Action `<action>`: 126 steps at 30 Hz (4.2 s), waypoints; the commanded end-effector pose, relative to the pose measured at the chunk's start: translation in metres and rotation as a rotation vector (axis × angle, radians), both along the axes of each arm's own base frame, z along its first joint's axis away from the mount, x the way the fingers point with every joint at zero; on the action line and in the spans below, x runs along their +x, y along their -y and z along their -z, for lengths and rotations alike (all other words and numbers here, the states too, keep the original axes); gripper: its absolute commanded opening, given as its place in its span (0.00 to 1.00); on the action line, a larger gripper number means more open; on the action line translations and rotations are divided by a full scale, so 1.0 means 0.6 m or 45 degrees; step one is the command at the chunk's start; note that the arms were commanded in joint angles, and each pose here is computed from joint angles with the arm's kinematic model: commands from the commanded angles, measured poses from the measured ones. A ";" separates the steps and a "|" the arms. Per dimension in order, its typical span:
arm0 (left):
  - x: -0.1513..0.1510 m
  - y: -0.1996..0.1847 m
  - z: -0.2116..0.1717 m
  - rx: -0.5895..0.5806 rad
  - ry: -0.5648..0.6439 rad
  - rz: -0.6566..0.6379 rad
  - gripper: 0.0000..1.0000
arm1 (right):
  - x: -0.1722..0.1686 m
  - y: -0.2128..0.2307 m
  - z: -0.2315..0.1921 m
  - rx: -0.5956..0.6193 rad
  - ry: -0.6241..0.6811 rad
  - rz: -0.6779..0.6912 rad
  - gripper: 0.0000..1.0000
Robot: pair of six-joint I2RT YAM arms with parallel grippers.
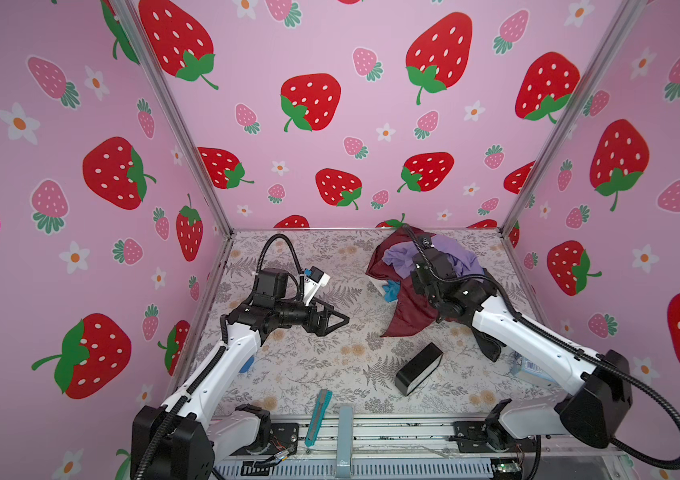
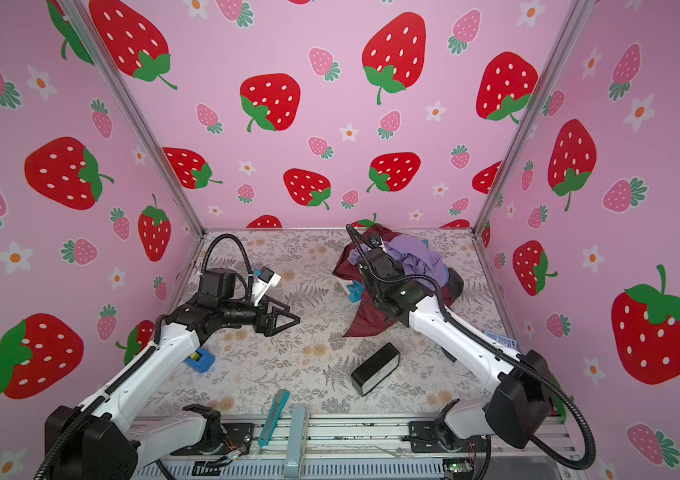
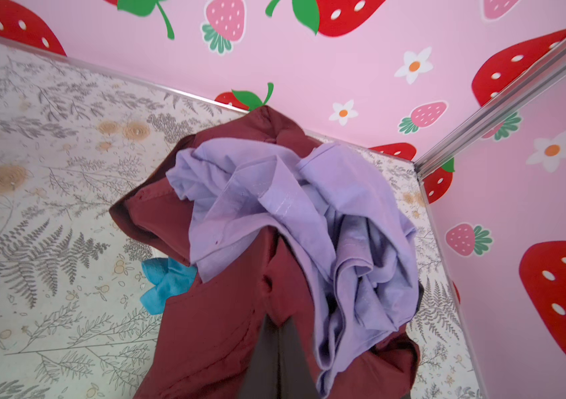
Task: Pick out a specific cloth from the pile
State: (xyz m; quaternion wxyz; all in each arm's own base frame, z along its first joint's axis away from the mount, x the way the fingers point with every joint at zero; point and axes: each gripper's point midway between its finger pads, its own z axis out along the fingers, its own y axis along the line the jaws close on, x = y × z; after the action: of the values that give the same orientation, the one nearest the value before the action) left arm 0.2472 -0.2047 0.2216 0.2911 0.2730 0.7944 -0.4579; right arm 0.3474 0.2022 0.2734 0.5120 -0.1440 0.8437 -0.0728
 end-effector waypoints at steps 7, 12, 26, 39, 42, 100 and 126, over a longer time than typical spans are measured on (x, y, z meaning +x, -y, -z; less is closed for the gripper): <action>-0.004 0.007 -0.030 -0.022 0.074 0.037 0.99 | -0.012 0.014 -0.156 0.077 0.238 -0.024 0.00; -0.005 0.007 -0.033 -0.024 0.082 0.039 0.99 | -0.014 0.011 -0.220 0.117 0.319 -0.062 0.00; -0.007 0.007 -0.033 -0.024 0.089 0.040 0.99 | -0.038 -0.003 -0.374 0.220 0.525 -0.151 0.00; -0.006 0.007 -0.034 -0.024 0.091 0.039 0.99 | -0.047 -0.003 -0.514 0.233 0.758 -0.151 0.00; -0.007 0.007 -0.034 -0.024 0.094 0.042 0.99 | -0.053 -0.002 -0.545 0.241 0.810 -0.158 0.00; -0.005 0.009 -0.022 -0.013 0.068 0.044 0.99 | -0.089 0.029 0.172 -0.123 -0.383 -0.061 0.00; -0.004 0.013 -0.021 -0.011 0.060 0.054 0.99 | -0.076 0.113 0.270 0.119 -0.443 -0.048 1.00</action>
State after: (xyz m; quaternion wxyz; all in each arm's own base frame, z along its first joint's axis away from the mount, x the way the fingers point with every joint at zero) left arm 0.2429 -0.2092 0.2230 0.2906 0.2843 0.7898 -0.4593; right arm 0.2962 0.1231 0.1057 0.3461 -0.1371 0.9269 -0.0469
